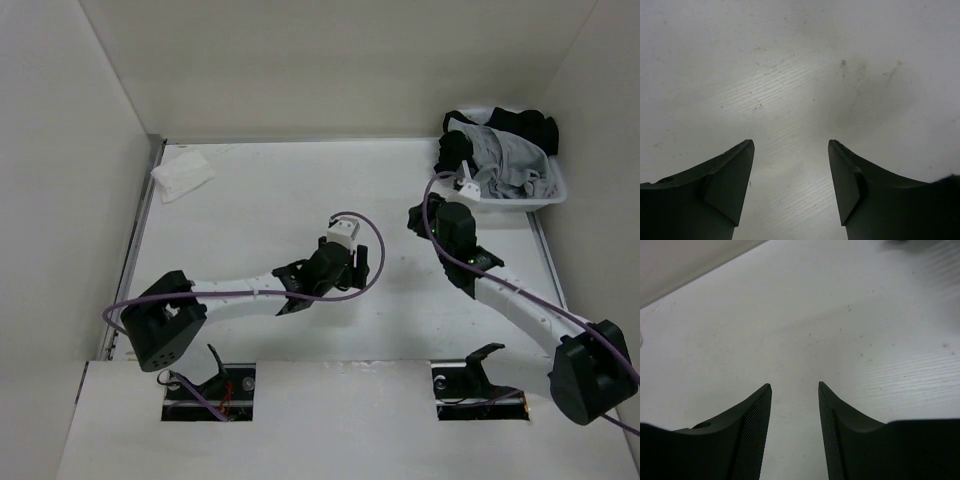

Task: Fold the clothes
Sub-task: Grab the tank top from the pile

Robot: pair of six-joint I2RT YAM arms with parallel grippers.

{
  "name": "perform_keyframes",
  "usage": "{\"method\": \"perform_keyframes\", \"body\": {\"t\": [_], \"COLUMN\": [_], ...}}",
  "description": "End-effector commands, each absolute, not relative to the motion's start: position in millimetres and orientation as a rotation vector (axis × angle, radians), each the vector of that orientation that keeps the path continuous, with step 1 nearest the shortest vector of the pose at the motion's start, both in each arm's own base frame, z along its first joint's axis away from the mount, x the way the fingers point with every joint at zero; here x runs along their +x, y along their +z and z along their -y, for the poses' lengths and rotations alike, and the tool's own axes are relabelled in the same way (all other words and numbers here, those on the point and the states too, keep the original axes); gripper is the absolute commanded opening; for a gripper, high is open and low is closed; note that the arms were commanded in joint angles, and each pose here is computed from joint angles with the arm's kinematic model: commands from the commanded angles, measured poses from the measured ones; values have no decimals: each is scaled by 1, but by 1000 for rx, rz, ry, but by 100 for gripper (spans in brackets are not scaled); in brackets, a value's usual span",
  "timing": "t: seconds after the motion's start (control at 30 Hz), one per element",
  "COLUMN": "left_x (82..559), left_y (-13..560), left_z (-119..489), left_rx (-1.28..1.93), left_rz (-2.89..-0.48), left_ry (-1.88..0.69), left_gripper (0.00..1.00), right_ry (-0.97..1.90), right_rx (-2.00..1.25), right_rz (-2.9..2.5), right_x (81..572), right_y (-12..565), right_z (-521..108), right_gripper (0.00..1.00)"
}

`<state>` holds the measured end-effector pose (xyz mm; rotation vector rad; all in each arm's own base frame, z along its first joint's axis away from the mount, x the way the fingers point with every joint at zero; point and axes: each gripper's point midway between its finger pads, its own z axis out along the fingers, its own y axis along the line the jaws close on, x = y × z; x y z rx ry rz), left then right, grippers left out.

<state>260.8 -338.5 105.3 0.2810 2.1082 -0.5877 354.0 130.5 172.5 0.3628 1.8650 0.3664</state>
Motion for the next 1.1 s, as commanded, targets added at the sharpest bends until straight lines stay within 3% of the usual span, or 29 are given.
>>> {"method": "perform_keyframes", "body": {"t": [0.0, 0.1, 0.23, 0.3, 0.4, 0.47, 0.5, 0.63, 0.73, 0.9, 1.07], "left_x": [251, 244, 242, 243, 248, 251, 253, 263, 267, 269, 271], "left_y": [138, 142, 141, 141, 139, 137, 134, 128, 122, 114, 104], "left_z": [344, 344, 333, 329, 324, 322, 319, 311, 309, 311, 314], "left_rx": [289, 289, 278, 273, 264, 259, 253, 211, 197, 189, 177], "left_rz": [-2013, -1968, -1923, -1902, -1900, -1906, -1912, -1912, -1924, -1930, -1964], "left_ry": [-714, -791, -826, -828, -823, -816, -813, -805, -814, -852, -895], "left_gripper": [61, 61, 57, 46, 28, 25, 25, 35, 41, 47, 47], "right_ry": [272, 216, 121, 56, -62, -113, -130, -148, -98, -62, -68], "right_rx": [461, 504, 588, 661, 758, 805, 825, 838, 809, 744, 779], "right_rz": [-1763, -1724, -1686, -1667, -1686, -1718, -1737, -1788, -1845, -1914, -1940], "right_x": [376, 386, 401, 414, 443, 461, 472, 509, 534, 559, 570], "right_y": [223, 243, 266, 276, 268, 254, 243, 208, 186, 162, 142], "right_z": [-95, -68, -21, 14, 69, 96, 111, 148, 156, 166, 181], "right_gripper": [48, 40, 10, 0, 0, 0, 1, 27, 39, 47, 46]}}
